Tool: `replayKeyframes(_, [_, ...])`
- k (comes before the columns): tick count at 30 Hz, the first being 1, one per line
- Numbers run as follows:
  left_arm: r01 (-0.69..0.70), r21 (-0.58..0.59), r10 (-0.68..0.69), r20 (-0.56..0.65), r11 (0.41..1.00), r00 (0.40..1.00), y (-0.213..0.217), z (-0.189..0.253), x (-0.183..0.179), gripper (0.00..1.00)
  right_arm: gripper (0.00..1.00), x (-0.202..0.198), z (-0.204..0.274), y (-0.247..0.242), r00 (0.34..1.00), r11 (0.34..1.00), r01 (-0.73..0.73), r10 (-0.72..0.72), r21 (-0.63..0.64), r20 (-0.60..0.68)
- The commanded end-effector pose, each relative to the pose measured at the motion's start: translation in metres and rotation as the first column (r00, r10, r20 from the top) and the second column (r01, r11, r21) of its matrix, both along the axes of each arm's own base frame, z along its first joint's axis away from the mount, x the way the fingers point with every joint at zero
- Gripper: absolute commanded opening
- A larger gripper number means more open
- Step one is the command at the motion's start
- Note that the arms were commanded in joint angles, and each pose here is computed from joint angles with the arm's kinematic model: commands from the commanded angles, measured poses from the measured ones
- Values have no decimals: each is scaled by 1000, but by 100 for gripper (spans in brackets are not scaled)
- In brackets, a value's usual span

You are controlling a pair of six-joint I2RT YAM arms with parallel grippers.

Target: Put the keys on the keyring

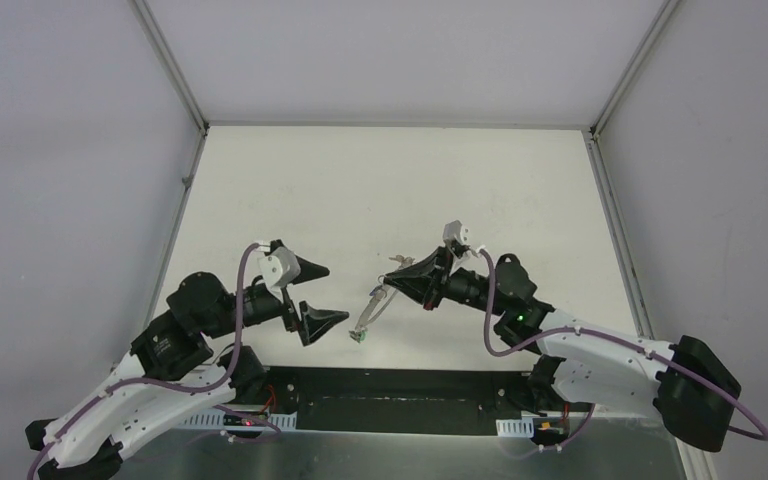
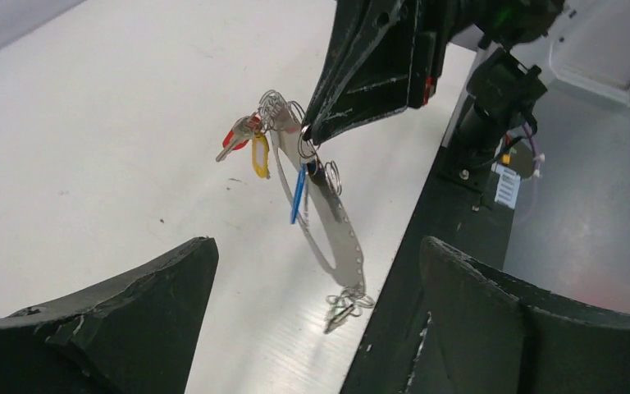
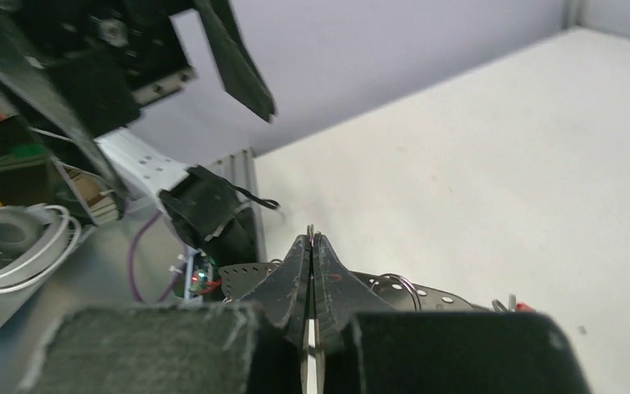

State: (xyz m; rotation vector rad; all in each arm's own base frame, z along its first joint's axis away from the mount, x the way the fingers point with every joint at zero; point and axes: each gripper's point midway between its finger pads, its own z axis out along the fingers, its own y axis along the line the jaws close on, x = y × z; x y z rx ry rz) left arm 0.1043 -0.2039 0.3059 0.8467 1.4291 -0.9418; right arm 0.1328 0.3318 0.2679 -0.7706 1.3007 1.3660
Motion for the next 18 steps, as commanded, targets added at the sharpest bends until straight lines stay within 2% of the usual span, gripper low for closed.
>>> replayKeyframes(1, [-141, -73, 127, -167, 987, 978, 6, 6, 15, 99, 0, 33, -24, -16, 974, 975, 207, -213, -74, -78])
replayKeyframes(4, [-251, -98, 211, -305, 963, 929, 6, 0, 29, 99, 0, 48, -52, -25, 940, 940, 294, -317, -172, -125])
replayKeyframes(10, [-309, -84, 236, -466, 948, 852, -10, -13, 41, 99, 0, 75, -85, -40, 863, 855, 435, -485, -282, -142])
replayKeyframes(15, [-339, -77, 241, -561, 937, 792, -22, -17, 48, 99, 0, 102, -115, -46, 782, 762, 518, -606, -388, -145])
replayKeyframes(18, [-340, -79, 234, -582, 937, 778, -27, -17, 50, 99, 2, 119, -128, -49, 724, 702, 558, -672, -442, -154])
